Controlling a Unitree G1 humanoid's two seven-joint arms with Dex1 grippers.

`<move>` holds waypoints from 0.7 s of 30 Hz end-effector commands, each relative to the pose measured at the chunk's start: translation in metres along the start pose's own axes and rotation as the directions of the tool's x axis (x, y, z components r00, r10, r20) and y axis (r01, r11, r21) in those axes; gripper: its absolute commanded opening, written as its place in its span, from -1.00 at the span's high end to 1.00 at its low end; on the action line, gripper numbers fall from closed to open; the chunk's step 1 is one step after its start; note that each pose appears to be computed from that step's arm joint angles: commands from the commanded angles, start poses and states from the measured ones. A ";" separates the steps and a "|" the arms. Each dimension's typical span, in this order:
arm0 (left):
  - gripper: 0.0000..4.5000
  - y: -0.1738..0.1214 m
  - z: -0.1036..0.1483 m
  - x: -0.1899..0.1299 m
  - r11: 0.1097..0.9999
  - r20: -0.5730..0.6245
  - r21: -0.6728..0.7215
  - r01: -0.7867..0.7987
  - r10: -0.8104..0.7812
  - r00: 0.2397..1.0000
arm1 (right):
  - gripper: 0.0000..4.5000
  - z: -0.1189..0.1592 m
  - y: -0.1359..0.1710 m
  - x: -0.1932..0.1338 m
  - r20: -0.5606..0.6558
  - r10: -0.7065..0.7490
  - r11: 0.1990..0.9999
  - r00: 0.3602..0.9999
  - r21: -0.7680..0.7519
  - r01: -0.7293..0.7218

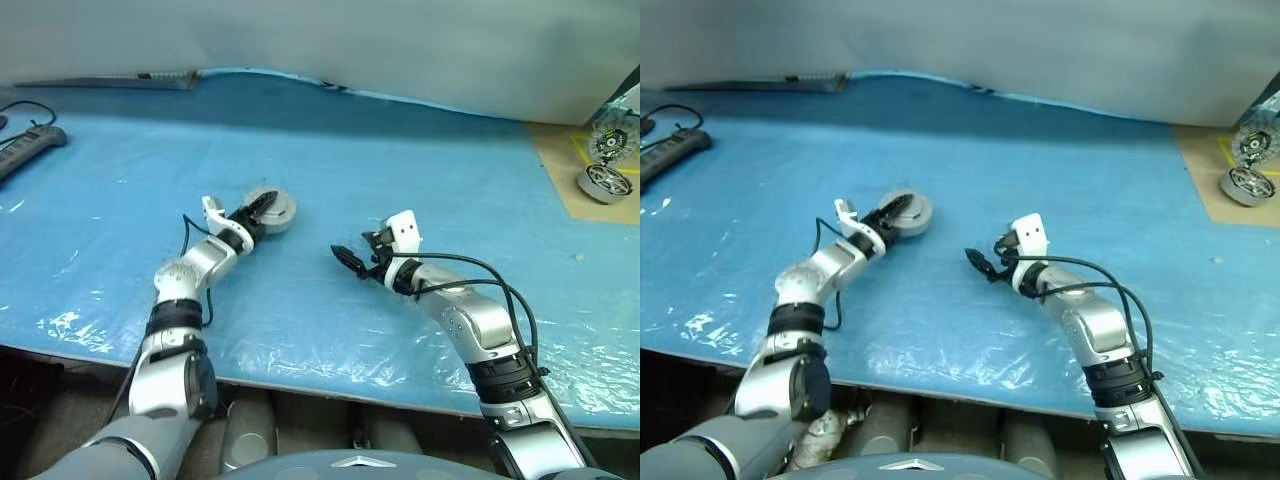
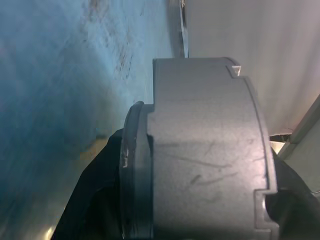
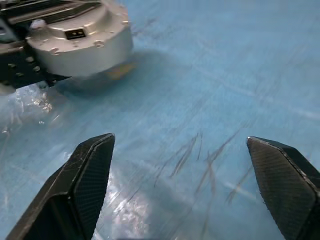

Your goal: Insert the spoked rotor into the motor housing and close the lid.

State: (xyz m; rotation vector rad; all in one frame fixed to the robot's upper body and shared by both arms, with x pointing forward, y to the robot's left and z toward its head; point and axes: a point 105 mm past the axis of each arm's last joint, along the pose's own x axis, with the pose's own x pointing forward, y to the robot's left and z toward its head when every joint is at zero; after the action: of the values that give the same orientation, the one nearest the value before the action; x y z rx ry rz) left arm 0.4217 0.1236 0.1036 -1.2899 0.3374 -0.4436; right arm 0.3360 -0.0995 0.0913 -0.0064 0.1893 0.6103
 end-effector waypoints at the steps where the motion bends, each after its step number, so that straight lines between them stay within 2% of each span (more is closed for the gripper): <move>1: -0.08 -0.022 0.019 0.020 0.997 0.050 0.070 0.046 -0.049 0.998 | -1.00 0.011 -0.007 -0.011 0.091 -0.055 0.988 0.994 -0.138 0.068; 8: -0.08 -0.025 0.023 0.040 0.989 0.114 0.138 -0.047 0.031 0.993 | -1.00 -0.012 -0.012 -0.021 0.130 -0.160 0.963 0.978 -0.198 0.184; 18: -0.08 -0.033 0.014 0.055 0.962 0.136 0.233 -0.141 0.111 0.984 | -1.00 -0.021 -0.007 -0.017 0.113 -0.171 0.963 0.979 -0.189 0.190; 21: -0.52 -0.023 0.011 0.053 0.951 0.119 0.240 -0.193 0.168 0.978 | -1.00 -0.022 -0.005 -0.015 0.108 -0.166 0.964 0.980 -0.192 0.184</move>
State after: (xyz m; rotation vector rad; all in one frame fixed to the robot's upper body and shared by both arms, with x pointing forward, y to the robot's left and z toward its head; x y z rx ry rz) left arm 0.4649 0.1027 0.1113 -1.0386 0.3374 -0.2350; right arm 0.3217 -0.1160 0.0625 -0.1842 0.0776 0.4436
